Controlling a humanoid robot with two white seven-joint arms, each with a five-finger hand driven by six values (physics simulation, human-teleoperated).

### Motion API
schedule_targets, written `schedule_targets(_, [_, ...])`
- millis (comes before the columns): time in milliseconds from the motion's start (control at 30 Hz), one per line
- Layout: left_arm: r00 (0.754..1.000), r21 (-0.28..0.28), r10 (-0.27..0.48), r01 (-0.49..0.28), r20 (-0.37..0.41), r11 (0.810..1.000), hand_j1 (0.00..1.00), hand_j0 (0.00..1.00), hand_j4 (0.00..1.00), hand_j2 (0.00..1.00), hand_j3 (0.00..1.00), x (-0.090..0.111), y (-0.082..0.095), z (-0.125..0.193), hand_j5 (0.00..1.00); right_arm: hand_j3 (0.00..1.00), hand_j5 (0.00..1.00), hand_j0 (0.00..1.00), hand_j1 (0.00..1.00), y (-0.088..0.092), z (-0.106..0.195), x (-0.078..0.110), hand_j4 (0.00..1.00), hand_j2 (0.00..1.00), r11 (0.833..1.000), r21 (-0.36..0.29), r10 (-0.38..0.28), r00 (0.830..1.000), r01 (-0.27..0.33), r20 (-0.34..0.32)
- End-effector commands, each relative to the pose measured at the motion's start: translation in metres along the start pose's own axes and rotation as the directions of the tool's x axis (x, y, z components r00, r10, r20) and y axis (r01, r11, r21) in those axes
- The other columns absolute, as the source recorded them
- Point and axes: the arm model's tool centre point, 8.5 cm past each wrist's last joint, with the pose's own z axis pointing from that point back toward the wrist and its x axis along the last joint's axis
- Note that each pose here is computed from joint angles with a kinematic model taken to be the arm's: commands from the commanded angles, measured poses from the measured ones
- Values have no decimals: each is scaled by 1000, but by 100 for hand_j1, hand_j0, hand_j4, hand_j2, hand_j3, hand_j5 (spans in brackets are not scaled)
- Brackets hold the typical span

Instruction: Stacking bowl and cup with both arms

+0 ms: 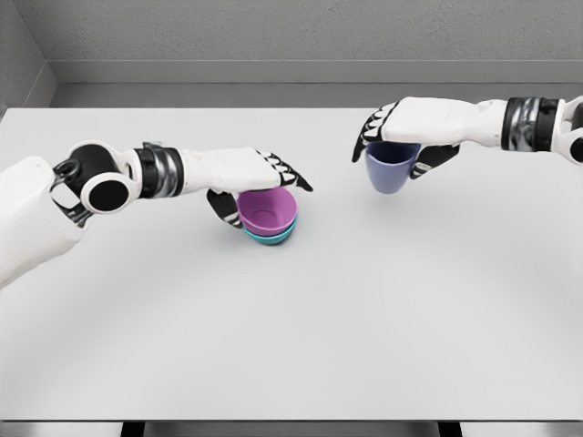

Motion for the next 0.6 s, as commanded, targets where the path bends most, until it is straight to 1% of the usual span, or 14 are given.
schedule_targets(0, [1000, 10, -10, 10, -14, 1000, 100, 100, 100, 100, 100, -5, 3, 13, 100, 68, 68, 68, 68, -2, -1, 3, 68, 68, 1000, -7, 1, 1000, -1, 8])
schedule_targets(67, [999, 19, -49, 49, -18, 999, 100, 100, 100, 100, 100, -3, 6, 37, 100, 68, 68, 68, 68, -2, -1, 3, 68, 68, 1000, -7, 1, 1000, -1, 8])
schedule_targets(133, [997, 30, -69, 70, -31, 997, 100, 100, 100, 100, 100, -11, 8, 54, 100, 68, 68, 68, 68, -2, -1, 2, 68, 68, 1000, -7, 0, 1000, 0, 7])
schedule_targets(200, [995, 99, -87, 92, -51, 991, 100, 100, 100, 100, 100, -22, 17, 84, 100, 68, 68, 68, 68, -2, -1, 3, 68, 68, 1000, -8, 2, 1000, -2, 10])
schedule_targets(233, [992, 136, -91, 103, -92, 985, 100, 100, 100, 100, 100, -33, 24, 108, 100, 68, 68, 68, 68, -3, -2, 4, 68, 68, 1000, -8, 4, 1000, -4, 12])
schedule_targets(267, [989, 170, -71, 94, -133, 981, 100, 100, 100, 100, 100, -44, 25, 133, 100, 68, 68, 68, 68, -4, -1, 4, 68, 68, 1000, -10, 6, 1000, -6, 11])
schedule_targets(300, [992, 163, -35, 56, -124, 985, 100, 100, 100, 100, 100, -46, 8, 145, 100, 68, 68, 68, 68, -6, -6, 6, 68, 68, 1000, -13, 9, 1000, -9, 21])
schedule_targets(367, [986, 130, -43, 65, -162, 989, 100, 100, 100, 100, 100, -55, -2, 166, 100, 67, 67, 67, 67, -8, -6, 7, 67, 67, 1000, -17, 11, 1000, -10, 23])
schedule_targets(400, [984, 307, -25, 78, -175, 948, 100, 100, 100, 100, 100, -57, 8, 176, 100, 67, 67, 67, 67, -8, -6, 7, 67, 67, 1000, -17, 11, 1000, -10, 23])
schedule_targets(433, [986, 439, -24, 96, -166, 893, 100, 100, 100, 100, 100, -56, 10, 191, 100, 67, 67, 67, 67, -9, -6, 7, 67, 67, 1000, -18, 13, 1000, -13, 23])
schedule_targets(467, [989, 434, -9, 74, -149, 898, 100, 100, 100, 100, 100, -55, -8, 191, 100, 67, 67, 67, 67, -10, -7, 7, 67, 67, 1000, -19, 15, 1000, -14, 24])
schedule_targets(500, [989, 414, 55, 6, -136, 910, 100, 100, 100, 100, 100, -57, -37, 185, 100, 66, 66, 66, 66, -10, -7, 7, 66, 66, 1000, -18, 14, 1000, -14, 26])
schedule_targets(533, [981, 441, 103, -20, -166, 897, 100, 100, 100, 100, 100, -64, -50, 196, 100, 65, 65, 65, 65, -11, -13, 10, 65, 65, 1000, -24, 16, 999, -15, 39])
schedule_targets(567, [973, 474, 135, -31, -187, 880, 100, 100, 100, 100, 100, -68, -55, 204, 100, 65, 65, 65, 65, -12, -14, 11, 65, 65, 1000, -25, 16, 999, -15, 41])
